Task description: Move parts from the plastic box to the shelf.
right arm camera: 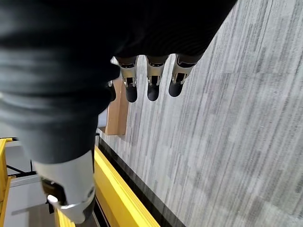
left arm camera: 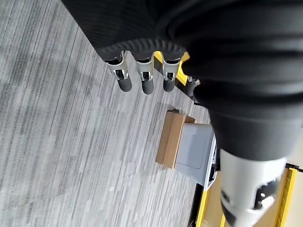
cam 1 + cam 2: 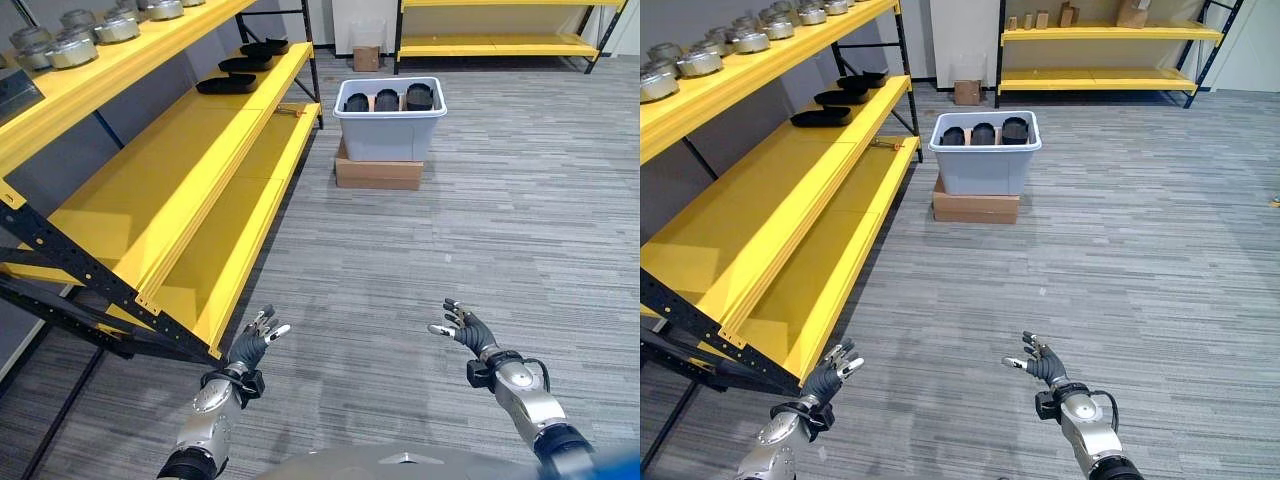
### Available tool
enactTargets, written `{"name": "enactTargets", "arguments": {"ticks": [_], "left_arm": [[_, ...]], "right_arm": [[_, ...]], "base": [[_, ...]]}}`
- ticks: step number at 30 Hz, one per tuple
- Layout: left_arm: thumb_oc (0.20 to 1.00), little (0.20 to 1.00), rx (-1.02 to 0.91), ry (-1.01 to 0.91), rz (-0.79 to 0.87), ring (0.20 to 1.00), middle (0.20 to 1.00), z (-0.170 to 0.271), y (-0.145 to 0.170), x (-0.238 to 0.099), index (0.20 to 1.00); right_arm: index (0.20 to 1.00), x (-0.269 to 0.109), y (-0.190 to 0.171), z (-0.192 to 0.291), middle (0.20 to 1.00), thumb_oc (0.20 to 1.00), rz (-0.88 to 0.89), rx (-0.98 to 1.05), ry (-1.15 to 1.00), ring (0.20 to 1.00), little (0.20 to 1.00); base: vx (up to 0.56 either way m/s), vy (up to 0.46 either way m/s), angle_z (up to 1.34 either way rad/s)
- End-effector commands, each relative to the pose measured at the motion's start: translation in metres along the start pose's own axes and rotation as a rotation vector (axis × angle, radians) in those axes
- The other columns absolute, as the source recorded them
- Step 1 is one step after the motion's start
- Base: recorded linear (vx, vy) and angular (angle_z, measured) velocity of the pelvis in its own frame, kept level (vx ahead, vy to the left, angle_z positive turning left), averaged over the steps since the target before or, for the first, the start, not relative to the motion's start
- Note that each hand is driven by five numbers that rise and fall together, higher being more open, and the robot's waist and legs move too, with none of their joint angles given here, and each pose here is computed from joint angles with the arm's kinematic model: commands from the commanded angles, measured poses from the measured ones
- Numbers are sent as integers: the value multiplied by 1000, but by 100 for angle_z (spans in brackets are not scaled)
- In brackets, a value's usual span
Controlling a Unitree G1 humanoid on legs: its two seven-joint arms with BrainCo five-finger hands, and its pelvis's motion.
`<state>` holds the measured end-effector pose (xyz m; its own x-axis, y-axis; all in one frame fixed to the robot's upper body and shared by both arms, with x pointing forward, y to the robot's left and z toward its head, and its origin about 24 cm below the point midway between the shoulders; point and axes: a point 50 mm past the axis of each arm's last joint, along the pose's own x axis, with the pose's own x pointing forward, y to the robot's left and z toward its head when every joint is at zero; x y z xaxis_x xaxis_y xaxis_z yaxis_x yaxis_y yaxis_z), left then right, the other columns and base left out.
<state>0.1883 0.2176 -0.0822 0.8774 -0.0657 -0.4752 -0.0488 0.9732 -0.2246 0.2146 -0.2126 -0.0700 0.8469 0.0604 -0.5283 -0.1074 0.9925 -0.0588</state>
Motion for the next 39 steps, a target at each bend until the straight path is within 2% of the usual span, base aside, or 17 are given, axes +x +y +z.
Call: {"name": "enactTargets", "arguments": {"ticks": [1, 14, 24, 32, 39], "left_arm": [[1000, 1000, 120, -96, -30, 1000, 1000, 30, 1, 10, 1000], [1000, 1000, 215, -39, -83, 1000, 1000, 25, -5, 12, 1000], [1000, 1000, 223, -12, -90, 1000, 1000, 22, -7, 14, 1000], [1000, 1000, 156, -24, -63, 1000, 1000, 25, -4, 14, 1000], [1000, 1000, 192, 6, -74, 1000, 1000, 26, 1, 13, 1000]], "right_arm": [[1000, 7, 2, 20, 1000, 1000, 3, 5, -84, 1000, 1000], [1000, 8, -9, 17, 1000, 1000, -176, 58, -58, 1000, 1000], [1000, 8, -14, 15, 1000, 1000, -195, 65, -36, 1000, 1000], [1000, 7, -16, 24, 1000, 1000, -186, 58, -81, 1000, 1000], [1000, 5, -21, 31, 1000, 1000, -213, 55, -130, 1000, 1000]], "base": [[0, 0, 0], [-1, 19, 0], [-5, 0, -3], [1, 28, -8], [35, 95, -2]]}}
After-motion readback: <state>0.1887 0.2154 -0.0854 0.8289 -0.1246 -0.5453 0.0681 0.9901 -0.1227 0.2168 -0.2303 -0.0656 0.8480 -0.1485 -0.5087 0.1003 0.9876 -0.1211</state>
